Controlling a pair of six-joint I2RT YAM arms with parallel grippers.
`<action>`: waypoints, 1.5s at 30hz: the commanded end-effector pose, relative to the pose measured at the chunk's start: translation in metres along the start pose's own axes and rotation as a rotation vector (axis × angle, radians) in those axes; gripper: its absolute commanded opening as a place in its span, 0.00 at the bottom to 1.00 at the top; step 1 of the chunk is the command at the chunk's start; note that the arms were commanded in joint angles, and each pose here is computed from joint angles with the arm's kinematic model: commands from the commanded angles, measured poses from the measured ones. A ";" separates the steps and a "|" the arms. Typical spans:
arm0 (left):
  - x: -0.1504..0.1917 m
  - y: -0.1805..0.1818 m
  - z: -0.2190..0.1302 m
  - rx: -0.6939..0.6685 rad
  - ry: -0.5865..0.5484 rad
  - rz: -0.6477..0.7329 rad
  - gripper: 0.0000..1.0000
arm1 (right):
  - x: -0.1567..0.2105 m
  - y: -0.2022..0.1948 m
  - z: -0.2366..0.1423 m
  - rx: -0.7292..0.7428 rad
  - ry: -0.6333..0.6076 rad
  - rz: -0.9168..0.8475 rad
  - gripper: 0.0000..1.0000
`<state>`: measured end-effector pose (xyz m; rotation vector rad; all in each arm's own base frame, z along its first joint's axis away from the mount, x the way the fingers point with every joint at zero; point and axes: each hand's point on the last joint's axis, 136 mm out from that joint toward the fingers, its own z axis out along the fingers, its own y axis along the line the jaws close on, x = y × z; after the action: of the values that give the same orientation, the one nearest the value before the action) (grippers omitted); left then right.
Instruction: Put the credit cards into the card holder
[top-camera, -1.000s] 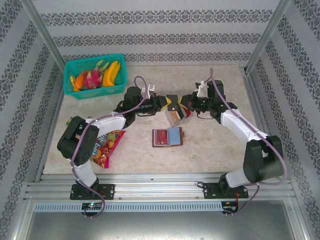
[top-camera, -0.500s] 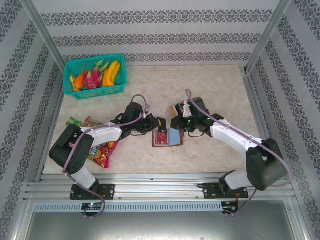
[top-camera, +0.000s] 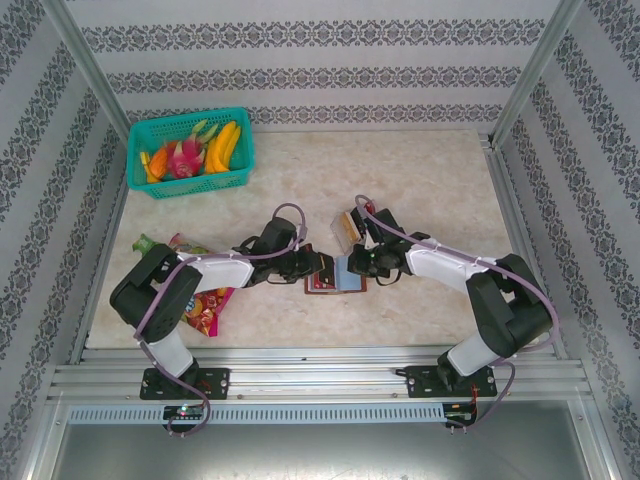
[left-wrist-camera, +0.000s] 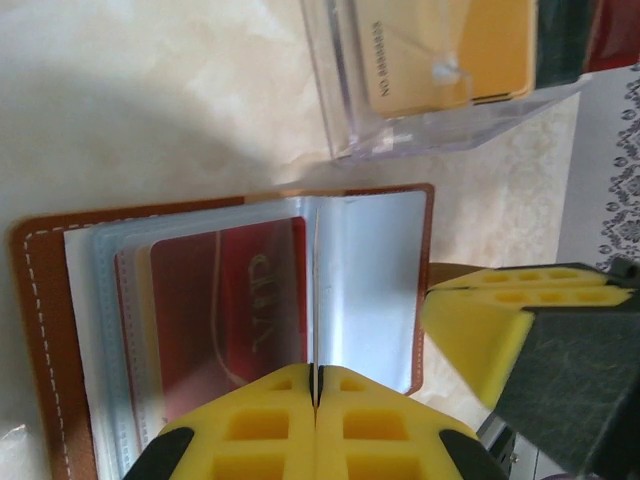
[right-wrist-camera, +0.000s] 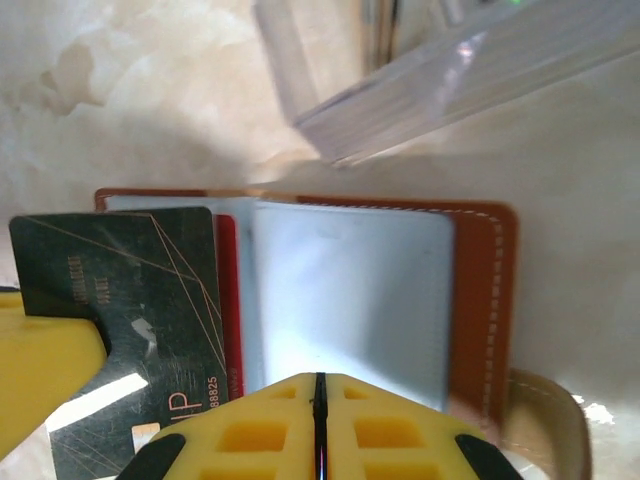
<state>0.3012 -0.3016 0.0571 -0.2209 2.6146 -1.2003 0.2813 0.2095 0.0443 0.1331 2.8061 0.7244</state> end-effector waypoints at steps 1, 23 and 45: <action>-0.001 -0.013 0.005 0.056 -0.005 0.034 0.04 | 0.008 -0.025 0.008 0.077 0.027 0.006 0.12; 0.007 0.003 0.020 0.016 0.011 0.018 0.05 | 0.021 -0.059 0.021 0.197 0.073 0.050 0.11; 0.015 -0.021 0.029 0.112 0.003 0.007 0.05 | 0.021 -0.062 0.023 0.190 0.071 0.067 0.12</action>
<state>0.3051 -0.3310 0.0482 -0.2078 2.5520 -1.2841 0.2811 0.1908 0.0191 0.1915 2.8559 0.6341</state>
